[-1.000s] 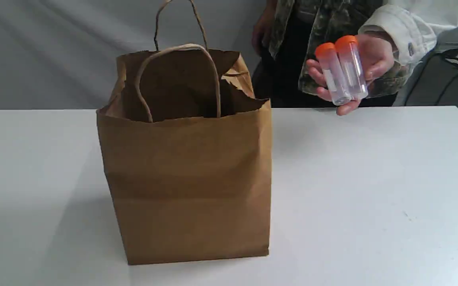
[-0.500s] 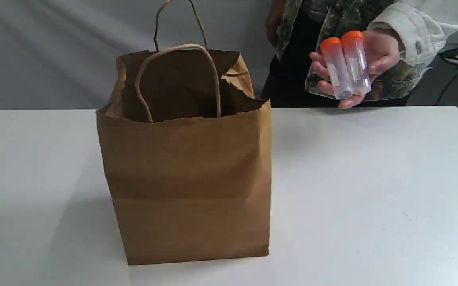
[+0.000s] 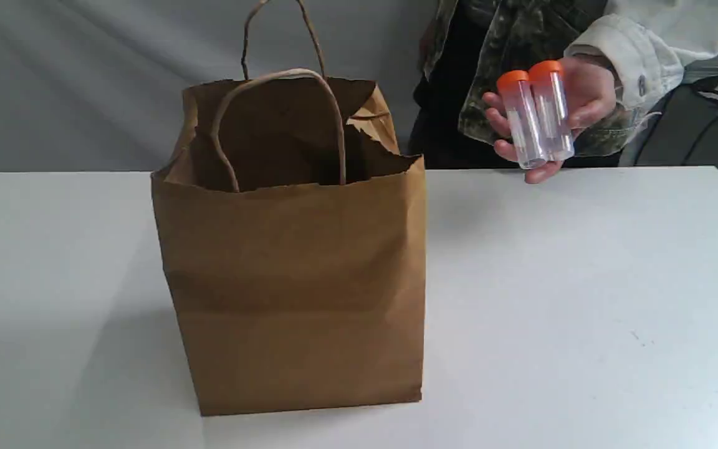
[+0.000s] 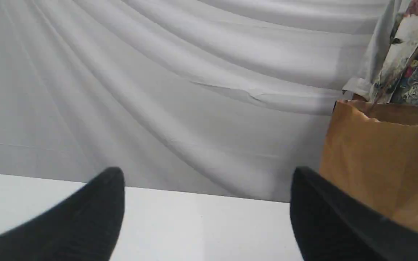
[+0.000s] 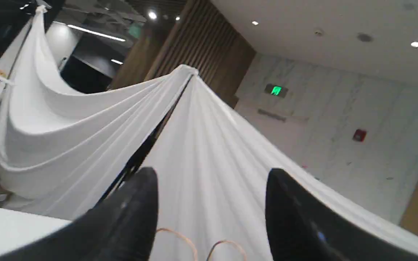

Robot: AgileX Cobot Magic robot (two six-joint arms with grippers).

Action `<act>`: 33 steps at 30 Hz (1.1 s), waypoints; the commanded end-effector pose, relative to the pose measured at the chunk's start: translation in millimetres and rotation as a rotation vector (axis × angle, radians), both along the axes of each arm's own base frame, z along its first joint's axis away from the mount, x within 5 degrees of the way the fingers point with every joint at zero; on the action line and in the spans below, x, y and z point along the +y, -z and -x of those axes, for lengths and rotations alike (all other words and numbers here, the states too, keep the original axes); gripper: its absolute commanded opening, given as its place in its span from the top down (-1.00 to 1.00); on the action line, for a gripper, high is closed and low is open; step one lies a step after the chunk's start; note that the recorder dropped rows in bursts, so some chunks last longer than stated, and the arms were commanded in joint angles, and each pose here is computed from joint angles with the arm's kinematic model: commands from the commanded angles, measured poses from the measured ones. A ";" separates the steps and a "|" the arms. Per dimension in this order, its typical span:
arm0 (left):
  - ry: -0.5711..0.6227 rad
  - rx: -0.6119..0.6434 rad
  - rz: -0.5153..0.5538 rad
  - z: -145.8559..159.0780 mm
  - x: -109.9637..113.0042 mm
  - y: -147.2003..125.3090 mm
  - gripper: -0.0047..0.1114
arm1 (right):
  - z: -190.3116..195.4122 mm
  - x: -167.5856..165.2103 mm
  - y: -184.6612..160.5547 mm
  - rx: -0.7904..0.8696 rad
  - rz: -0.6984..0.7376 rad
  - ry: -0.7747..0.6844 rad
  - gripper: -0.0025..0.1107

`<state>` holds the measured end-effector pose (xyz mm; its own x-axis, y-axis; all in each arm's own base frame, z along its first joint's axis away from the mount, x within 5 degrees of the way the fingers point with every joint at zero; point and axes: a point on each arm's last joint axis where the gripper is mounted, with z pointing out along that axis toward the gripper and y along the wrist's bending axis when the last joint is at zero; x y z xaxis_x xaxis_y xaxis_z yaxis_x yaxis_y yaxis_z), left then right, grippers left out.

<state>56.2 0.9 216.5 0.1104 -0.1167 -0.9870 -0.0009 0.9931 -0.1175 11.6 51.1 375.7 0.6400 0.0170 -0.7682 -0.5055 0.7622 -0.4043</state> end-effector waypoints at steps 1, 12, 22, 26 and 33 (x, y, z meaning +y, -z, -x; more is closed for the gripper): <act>0.000 -0.016 0.035 0.4 0.3 -0.2 -0.22 | -2.8 -14.8 -12.7 -0.004 -0.261 0.024 0.15; 0.029 -0.455 0.276 13.5 5.6 -36.6 -0.22 | -1.6 -27.0 -83.3 -0.377 -0.317 0.214 0.15; 0.068 -0.499 0.379 15.6 6.1 -39.8 -0.22 | -53.5 -36.4 -179.7 -0.541 -0.427 0.468 0.15; 0.064 -0.418 0.383 11.7 5.2 -33.6 -0.22 | -87.1 -29.7 -207.1 -0.523 -0.432 0.452 0.15; 0.101 -0.303 0.550 7.0 3.8 -24.2 -0.22 | -148.6 -18.4 -232.3 -0.286 -0.440 0.381 0.15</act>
